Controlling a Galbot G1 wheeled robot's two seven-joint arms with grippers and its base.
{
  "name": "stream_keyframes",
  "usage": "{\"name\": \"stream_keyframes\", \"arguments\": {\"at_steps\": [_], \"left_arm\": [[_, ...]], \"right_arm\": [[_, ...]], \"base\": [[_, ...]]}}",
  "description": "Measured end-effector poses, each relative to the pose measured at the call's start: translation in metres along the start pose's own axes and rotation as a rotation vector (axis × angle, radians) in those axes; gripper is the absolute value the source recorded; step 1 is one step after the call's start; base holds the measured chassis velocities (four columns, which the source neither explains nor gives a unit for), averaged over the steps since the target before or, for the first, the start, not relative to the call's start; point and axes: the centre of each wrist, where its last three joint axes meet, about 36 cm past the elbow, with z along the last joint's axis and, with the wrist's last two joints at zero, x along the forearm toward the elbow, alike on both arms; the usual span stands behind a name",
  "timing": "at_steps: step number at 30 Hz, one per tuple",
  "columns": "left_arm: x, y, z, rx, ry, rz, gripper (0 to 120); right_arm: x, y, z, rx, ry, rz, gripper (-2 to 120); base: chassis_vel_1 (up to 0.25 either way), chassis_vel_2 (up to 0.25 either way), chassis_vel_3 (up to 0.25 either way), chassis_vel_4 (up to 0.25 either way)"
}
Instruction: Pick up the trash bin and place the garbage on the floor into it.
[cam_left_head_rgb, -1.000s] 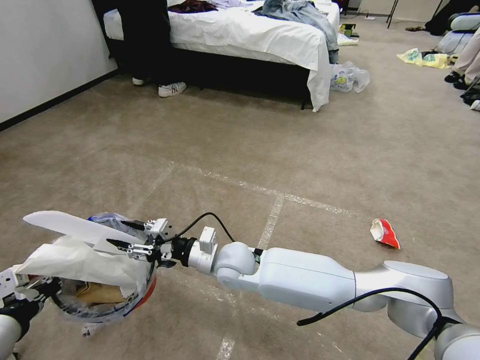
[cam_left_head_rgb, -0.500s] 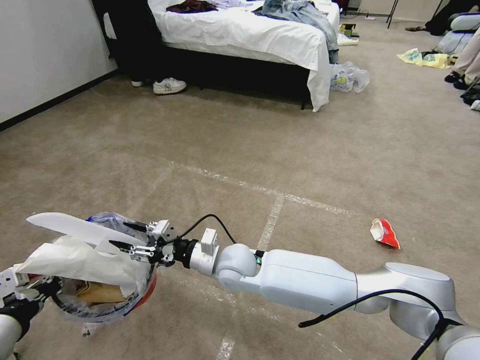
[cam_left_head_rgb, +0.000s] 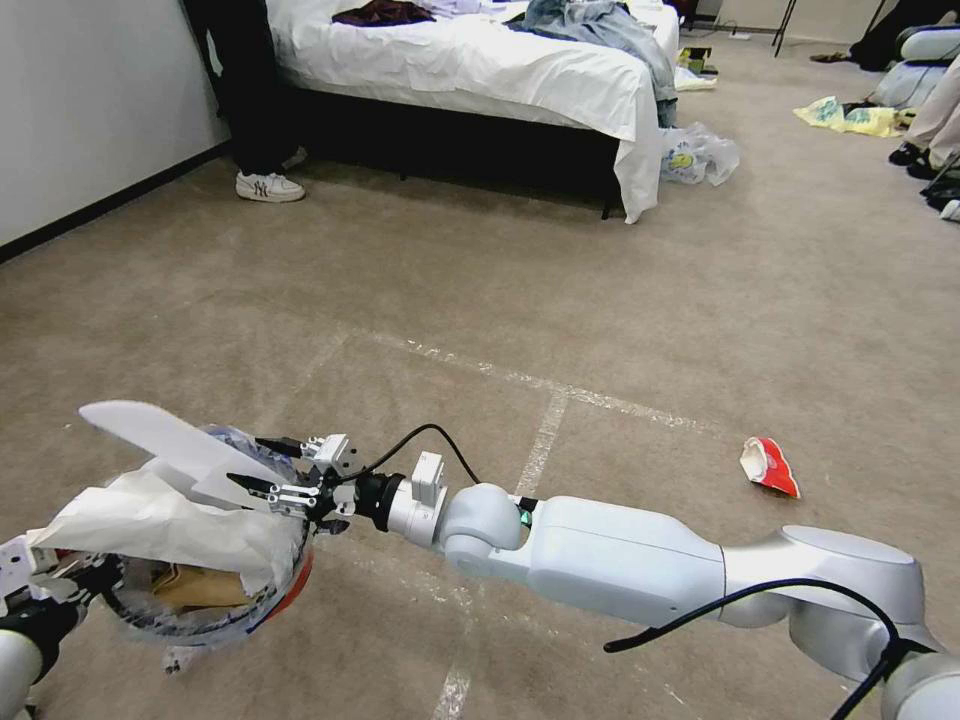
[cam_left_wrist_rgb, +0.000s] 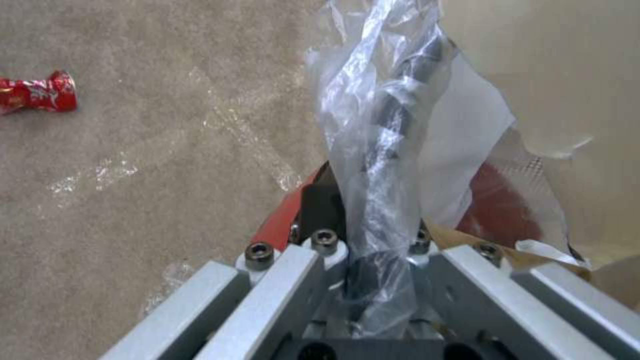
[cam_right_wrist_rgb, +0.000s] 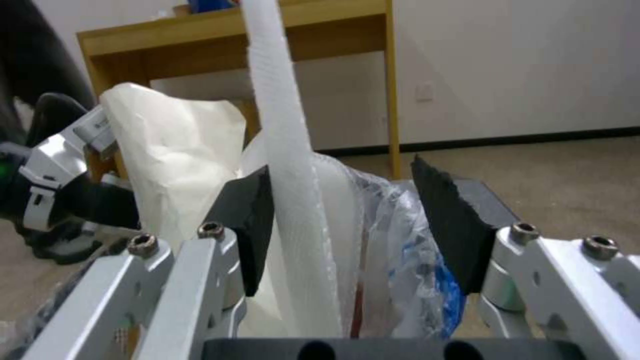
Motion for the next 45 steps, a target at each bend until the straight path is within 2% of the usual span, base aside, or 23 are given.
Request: {"name": "stream_keyframes", "arguments": {"at_steps": [45], "left_arm": [[0.0029, -0.0008, 0.0001, 0.002, -0.005, -0.002, 1]], "right_arm": [[0.0011, 0.0039, -0.0066, 0.000, -0.003, 0.002, 54]], "base": [[0.000, 0.000, 0.000, 0.000]]}}
